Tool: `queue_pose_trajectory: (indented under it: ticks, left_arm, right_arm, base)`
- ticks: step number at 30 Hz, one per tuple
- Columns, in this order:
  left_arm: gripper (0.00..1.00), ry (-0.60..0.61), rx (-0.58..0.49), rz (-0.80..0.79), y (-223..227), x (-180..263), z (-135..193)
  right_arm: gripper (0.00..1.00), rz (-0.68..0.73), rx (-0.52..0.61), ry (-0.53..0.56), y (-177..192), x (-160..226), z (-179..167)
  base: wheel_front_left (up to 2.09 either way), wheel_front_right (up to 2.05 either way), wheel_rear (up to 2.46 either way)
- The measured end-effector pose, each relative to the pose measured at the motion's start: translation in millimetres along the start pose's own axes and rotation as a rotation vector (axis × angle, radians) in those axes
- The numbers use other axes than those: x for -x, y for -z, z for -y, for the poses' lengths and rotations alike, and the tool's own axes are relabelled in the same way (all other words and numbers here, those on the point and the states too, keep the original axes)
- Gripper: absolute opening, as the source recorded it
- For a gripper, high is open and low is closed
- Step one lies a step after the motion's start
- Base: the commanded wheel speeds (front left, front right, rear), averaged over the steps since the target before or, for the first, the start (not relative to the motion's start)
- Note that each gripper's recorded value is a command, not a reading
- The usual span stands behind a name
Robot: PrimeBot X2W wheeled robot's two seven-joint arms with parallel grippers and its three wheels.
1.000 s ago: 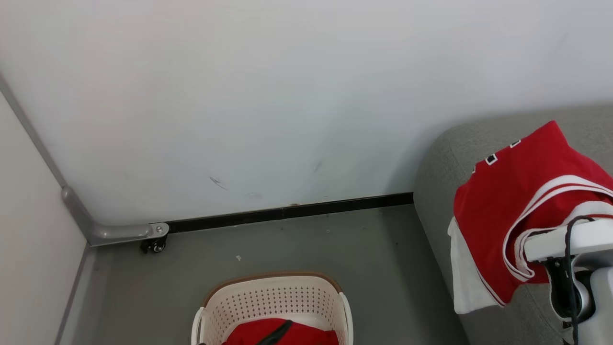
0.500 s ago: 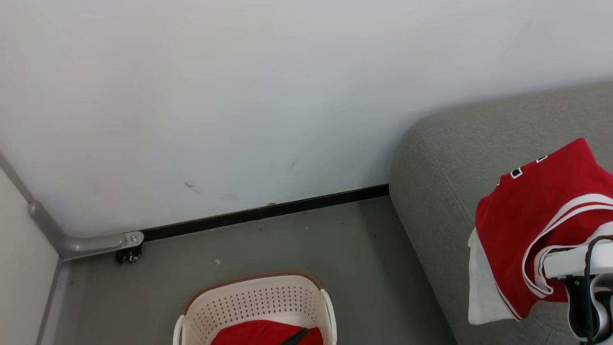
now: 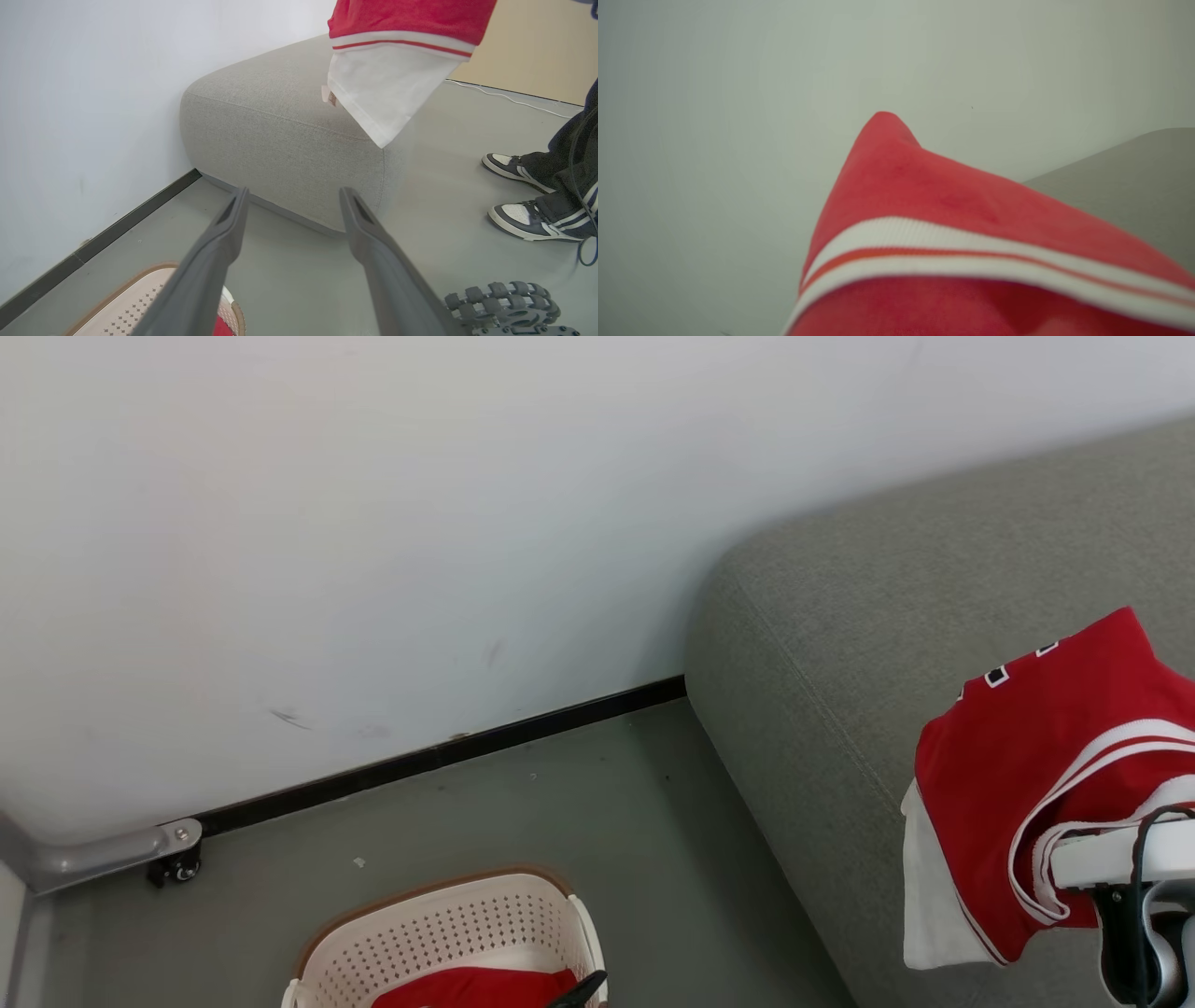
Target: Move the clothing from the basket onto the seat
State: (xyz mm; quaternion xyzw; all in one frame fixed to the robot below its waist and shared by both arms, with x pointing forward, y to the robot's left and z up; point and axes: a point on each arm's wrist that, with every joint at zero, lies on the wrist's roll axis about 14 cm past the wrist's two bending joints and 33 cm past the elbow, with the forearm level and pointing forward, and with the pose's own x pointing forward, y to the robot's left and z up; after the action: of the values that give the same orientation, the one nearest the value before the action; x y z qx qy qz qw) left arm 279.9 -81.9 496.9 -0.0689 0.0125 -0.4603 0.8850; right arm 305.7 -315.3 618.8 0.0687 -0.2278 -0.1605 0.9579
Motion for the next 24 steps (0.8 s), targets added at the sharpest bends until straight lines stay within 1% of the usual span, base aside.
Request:
queue_pose_trajectory:
  ticks: [9, 18, 24]
  left_arm:
    - [1.0, 0.07, 0.019, -0.012, 3.5, -13.5, 11.7]
    - [1.0, 0.134, 0.026, -0.027, 8.6, -25.3, 23.1]
    - [1.0, 0.165, 0.033, -0.033, 11.2, -31.1, 28.3]
  right_arm:
    - [0.0, -0.031, 0.033, 0.073, 0.0, 22.1, 25.7]
    - [0.0, -0.012, 0.067, 0.145, -12.9, 35.2, 48.8]
    - [0.0, -0.021, 0.08, 0.178, -13.6, 44.1, 57.7]
  base:
    - [0.0, 0.0, 0.0]
    - [0.0, 0.0, 0.0]
    - [0.0, 0.0, 0.0]
